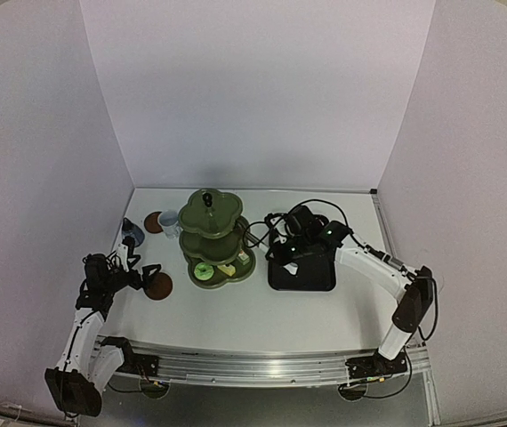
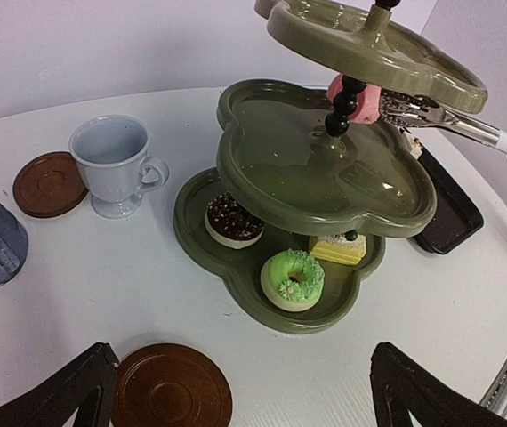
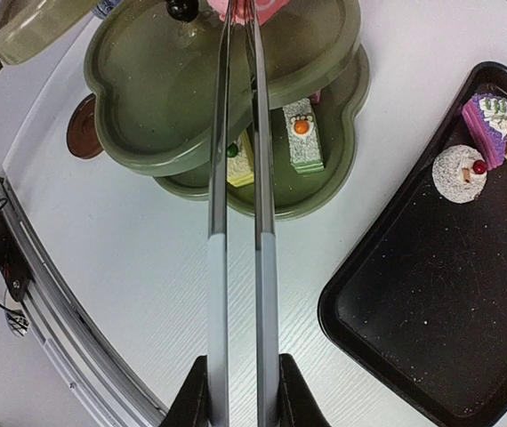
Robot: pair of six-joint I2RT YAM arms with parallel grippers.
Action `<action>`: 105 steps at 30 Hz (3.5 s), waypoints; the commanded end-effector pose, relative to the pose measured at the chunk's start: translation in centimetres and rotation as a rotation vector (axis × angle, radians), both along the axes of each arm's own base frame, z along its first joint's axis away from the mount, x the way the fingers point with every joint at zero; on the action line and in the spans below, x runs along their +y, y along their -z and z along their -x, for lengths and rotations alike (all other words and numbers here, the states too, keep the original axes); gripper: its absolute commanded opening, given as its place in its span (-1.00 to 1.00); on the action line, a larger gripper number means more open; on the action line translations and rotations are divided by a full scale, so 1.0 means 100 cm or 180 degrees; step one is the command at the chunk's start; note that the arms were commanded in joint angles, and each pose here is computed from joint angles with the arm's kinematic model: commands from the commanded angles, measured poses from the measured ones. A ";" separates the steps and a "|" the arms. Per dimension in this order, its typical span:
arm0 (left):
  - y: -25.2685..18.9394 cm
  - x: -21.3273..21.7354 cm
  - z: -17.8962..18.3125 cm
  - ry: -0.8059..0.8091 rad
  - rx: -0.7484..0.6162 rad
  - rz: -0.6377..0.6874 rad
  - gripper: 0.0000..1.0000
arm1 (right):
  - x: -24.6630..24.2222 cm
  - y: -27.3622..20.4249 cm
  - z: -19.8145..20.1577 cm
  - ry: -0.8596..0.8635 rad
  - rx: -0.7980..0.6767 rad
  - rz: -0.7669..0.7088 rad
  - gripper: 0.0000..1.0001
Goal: Serve the afternoon tea
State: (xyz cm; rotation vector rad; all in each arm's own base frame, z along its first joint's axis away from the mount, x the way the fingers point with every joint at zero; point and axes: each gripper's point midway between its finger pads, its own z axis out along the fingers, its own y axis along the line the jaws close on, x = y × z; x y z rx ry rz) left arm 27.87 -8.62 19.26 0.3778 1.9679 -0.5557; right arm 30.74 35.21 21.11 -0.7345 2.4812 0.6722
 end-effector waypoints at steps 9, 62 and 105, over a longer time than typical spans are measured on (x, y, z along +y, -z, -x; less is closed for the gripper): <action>-0.009 0.004 -0.001 -0.0049 -0.0088 -0.0059 0.99 | 0.016 -0.011 -0.021 -0.0065 -0.0241 -0.0091 -1.00; 0.001 0.005 -0.002 -0.0037 -0.0052 -0.0139 0.99 | -0.153 0.022 -0.026 0.2202 0.0162 0.0908 -0.45; 0.003 0.004 0.000 -0.0008 -0.0094 -0.0178 0.99 | -0.174 0.076 -0.056 0.2669 0.0481 0.1333 -0.37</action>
